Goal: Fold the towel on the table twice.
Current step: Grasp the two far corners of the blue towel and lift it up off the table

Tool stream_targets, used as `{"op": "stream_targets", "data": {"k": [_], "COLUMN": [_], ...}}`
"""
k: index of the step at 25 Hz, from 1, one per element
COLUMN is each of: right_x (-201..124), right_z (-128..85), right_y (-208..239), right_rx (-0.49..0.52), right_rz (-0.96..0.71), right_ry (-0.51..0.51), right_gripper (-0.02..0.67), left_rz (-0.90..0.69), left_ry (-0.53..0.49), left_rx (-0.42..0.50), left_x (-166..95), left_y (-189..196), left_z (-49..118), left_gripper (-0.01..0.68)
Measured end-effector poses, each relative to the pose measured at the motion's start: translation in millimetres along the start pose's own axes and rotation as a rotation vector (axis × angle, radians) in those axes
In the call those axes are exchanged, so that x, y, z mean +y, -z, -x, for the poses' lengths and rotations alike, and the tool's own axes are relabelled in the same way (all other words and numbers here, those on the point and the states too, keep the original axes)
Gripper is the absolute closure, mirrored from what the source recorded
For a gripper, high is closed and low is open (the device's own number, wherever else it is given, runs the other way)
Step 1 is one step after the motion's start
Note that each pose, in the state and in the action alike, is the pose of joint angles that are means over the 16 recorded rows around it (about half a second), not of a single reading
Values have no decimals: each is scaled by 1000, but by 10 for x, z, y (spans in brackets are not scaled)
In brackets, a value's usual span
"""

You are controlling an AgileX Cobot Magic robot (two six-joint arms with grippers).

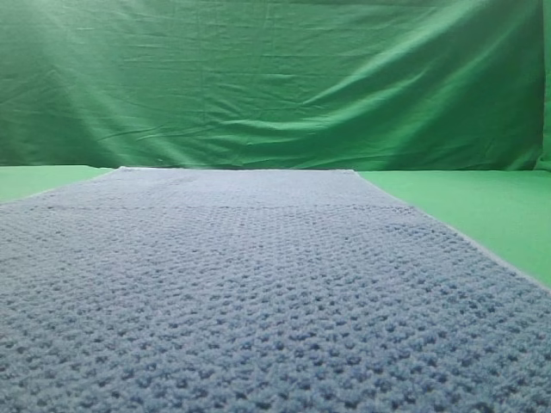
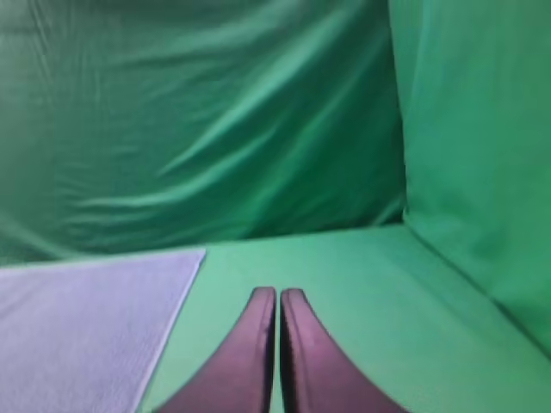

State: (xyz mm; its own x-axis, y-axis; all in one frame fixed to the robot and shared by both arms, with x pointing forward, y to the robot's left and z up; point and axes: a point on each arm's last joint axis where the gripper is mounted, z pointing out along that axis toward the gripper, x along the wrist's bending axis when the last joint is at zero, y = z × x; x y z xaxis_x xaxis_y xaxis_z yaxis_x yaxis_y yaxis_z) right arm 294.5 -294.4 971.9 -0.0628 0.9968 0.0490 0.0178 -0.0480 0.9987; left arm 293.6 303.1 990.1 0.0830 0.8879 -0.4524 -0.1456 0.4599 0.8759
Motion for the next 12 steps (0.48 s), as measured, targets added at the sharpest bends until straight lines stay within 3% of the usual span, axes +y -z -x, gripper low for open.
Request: {"op": "stream_targets", "data": {"k": [5, 12], "right_x": [125, 365], "right_z": [19, 6], "right_y": [9, 39], "right_rx": [-19, -12], "right_rz": [136, 186], "right_ry": [-31, -59], "right_gripper": [649, 649], "left_rz": [139, 104], "left_ry": [54, -129], "left_rx": [43, -37], "left_x": [137, 356], "left_y": [10, -13], "left_z": [-35, 172], "left_gripper": [673, 673]}}
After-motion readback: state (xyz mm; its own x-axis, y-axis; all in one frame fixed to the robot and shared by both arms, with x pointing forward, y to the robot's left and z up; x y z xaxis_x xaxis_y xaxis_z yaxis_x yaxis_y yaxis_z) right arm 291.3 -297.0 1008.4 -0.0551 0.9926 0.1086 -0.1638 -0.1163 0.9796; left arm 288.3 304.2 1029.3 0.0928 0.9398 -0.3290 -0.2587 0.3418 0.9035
